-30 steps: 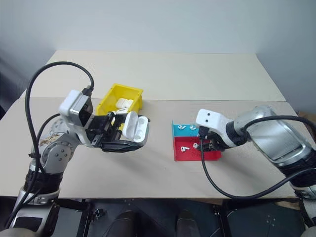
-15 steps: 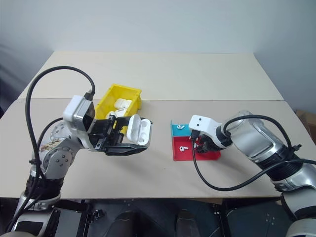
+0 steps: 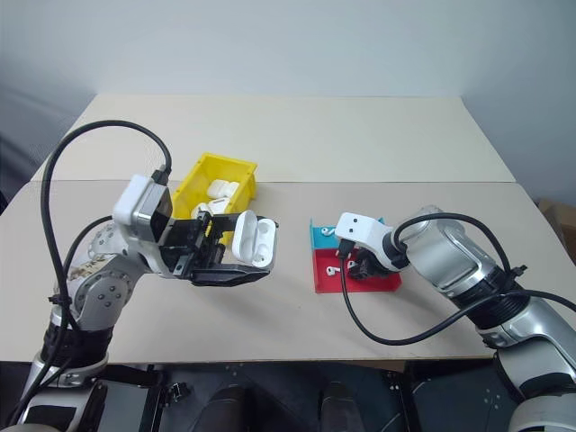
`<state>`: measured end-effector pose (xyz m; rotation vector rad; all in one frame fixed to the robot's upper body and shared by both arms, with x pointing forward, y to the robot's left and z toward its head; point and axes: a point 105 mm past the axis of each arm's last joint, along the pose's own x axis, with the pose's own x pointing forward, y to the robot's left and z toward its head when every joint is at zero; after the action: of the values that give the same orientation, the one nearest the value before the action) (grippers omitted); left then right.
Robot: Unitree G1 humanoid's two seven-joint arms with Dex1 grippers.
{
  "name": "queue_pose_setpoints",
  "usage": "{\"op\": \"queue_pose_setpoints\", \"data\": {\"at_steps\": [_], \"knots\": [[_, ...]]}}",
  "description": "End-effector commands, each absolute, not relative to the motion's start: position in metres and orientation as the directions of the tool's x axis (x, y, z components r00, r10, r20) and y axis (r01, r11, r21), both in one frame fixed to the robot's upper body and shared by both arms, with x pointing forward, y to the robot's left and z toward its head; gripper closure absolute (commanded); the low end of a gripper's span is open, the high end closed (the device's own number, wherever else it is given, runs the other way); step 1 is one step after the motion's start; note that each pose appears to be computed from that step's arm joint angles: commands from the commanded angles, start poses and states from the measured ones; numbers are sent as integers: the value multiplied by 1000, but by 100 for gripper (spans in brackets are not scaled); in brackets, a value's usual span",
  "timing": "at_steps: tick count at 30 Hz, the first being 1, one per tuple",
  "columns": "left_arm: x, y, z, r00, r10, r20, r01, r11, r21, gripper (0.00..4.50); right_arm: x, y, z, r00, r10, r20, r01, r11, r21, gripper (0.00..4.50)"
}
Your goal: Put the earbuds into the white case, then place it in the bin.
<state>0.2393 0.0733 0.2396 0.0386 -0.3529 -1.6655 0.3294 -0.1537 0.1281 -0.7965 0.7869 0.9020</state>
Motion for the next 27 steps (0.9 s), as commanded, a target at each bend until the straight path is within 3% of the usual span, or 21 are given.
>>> {"op": "queue_pose_setpoints", "data": {"at_steps": [1,16,19,22,27], "knots": [[234,75,246,-133,-973,189,956,-76,283,169,333,-153,136,427,373,-824,-880,381,-284,234],[234,76,245,-109,-976,188,958,-53,281,169,332,-154,129,382,370,-847,-905,336,-261,234],[234,77,245,-104,-977,186,958,-48,283,169,330,-155,128,372,370,-851,-910,327,-256,289],[235,77,245,-102,-977,186,958,-46,284,169,331,-153,128,375,382,-845,-909,329,-255,382],[235,77,245,-101,-977,187,958,-44,284,169,331,-155,131,394,387,-834,-900,346,-264,388]]}}
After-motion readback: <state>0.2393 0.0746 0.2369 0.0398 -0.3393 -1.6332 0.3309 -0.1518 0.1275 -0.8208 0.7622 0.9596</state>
